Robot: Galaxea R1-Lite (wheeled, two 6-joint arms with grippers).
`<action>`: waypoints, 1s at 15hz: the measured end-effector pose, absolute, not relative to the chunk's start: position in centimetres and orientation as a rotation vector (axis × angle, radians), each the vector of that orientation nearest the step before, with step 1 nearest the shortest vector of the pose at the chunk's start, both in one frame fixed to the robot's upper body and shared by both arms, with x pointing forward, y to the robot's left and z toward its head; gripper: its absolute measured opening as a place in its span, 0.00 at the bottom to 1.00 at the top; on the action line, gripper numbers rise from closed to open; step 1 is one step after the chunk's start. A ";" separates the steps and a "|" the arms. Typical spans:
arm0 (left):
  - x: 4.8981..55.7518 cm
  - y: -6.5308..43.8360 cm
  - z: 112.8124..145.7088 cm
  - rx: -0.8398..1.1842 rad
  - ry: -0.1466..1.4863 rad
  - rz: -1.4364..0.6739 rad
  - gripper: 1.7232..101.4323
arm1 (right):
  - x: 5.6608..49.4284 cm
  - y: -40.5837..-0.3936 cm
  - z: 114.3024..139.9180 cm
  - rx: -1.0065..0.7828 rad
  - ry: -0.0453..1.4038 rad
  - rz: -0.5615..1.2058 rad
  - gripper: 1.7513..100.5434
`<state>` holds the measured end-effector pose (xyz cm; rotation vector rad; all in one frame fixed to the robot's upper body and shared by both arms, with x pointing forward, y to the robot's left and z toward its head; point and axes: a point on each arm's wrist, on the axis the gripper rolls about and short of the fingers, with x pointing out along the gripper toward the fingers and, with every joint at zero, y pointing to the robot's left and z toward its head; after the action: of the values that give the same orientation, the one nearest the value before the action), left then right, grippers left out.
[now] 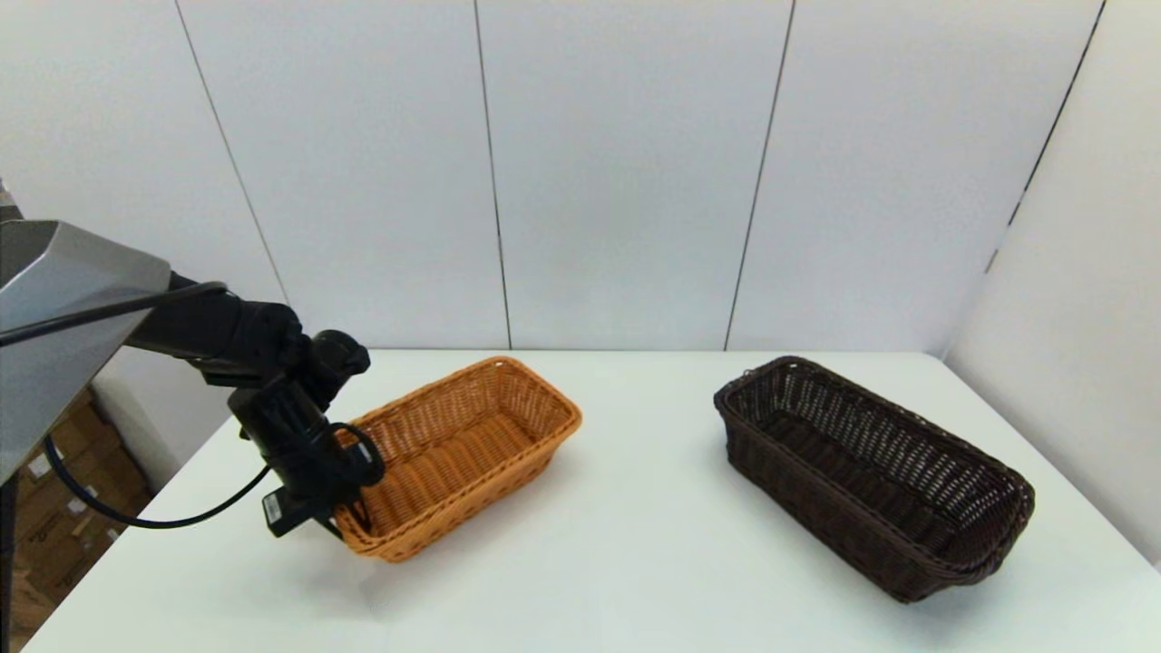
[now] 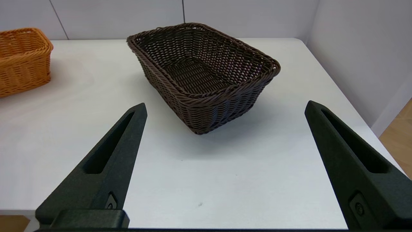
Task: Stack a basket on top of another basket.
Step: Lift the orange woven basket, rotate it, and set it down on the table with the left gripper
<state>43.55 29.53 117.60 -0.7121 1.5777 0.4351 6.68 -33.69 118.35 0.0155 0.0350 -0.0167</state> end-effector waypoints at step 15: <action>38.8 34.2 132.0 -0.683 1.475 -0.091 0.13 | 6.7 -33.7 118.4 0.014 0.035 -0.017 0.97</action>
<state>38.77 34.19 131.96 -0.6827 1.4754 -0.0910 6.68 -33.69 118.35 0.0144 0.0350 -0.0171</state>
